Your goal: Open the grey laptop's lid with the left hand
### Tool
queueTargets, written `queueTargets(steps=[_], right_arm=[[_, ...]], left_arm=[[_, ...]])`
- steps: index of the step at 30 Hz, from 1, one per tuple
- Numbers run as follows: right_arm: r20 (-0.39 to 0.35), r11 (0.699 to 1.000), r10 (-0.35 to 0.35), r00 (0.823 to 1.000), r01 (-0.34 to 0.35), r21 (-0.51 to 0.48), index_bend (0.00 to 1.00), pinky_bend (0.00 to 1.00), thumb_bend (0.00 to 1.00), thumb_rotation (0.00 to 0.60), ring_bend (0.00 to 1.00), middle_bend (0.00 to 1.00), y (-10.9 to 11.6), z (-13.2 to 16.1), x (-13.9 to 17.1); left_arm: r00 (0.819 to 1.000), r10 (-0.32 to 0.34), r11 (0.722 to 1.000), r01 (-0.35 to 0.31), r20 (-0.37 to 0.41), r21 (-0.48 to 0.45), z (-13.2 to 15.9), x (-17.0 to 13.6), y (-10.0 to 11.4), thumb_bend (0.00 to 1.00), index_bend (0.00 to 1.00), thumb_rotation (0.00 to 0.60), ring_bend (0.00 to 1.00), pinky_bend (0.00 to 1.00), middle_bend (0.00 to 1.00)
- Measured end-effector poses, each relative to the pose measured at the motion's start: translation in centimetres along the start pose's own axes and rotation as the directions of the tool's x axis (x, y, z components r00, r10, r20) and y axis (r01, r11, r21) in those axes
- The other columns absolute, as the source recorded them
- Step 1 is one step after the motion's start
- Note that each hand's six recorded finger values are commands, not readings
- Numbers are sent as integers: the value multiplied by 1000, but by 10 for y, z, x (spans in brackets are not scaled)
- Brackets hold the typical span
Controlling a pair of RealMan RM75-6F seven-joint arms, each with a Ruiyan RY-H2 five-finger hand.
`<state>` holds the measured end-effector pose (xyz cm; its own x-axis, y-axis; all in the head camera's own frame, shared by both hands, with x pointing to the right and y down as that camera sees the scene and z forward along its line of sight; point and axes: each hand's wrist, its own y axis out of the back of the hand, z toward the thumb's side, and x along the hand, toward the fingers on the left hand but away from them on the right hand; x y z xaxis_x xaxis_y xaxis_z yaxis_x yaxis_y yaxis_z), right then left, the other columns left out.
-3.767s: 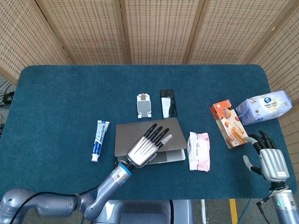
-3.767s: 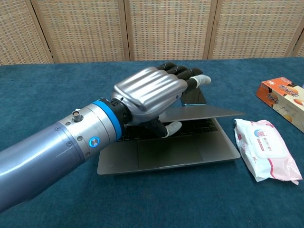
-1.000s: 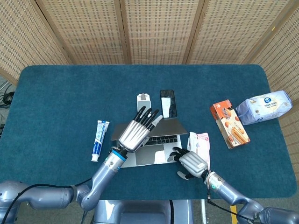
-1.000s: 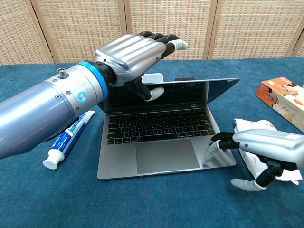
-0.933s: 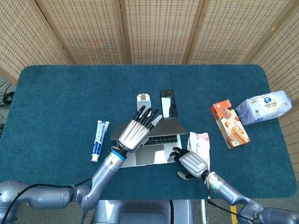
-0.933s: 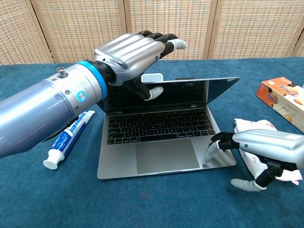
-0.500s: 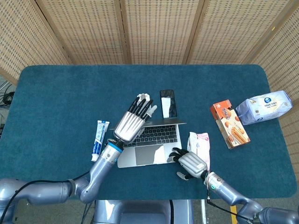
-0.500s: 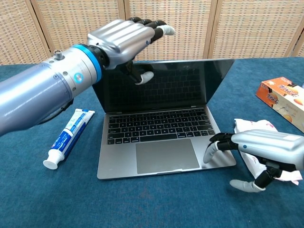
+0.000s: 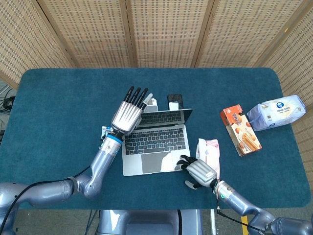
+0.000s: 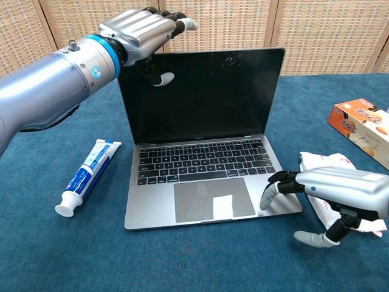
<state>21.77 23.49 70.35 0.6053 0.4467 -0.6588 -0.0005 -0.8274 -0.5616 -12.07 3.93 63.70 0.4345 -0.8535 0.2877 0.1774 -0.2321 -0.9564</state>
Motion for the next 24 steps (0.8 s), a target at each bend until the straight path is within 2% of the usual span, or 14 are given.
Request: queueTargets(steps=[17, 24], right_arm=[[8, 1000, 4, 1000, -4, -2, 242, 171, 440, 600, 9, 212, -1, -2, 1], [8, 1000, 1, 1000, -1, -3, 242, 171, 440, 600, 9, 212, 0, -2, 1]], left_arm=[[992, -45, 994, 56, -116, 93, -46, 19, -14, 385, 0, 566, 0, 0, 0], [987, -60, 993, 74, -151, 91, -59, 23, -15, 383, 0, 568, 0, 0, 0]])
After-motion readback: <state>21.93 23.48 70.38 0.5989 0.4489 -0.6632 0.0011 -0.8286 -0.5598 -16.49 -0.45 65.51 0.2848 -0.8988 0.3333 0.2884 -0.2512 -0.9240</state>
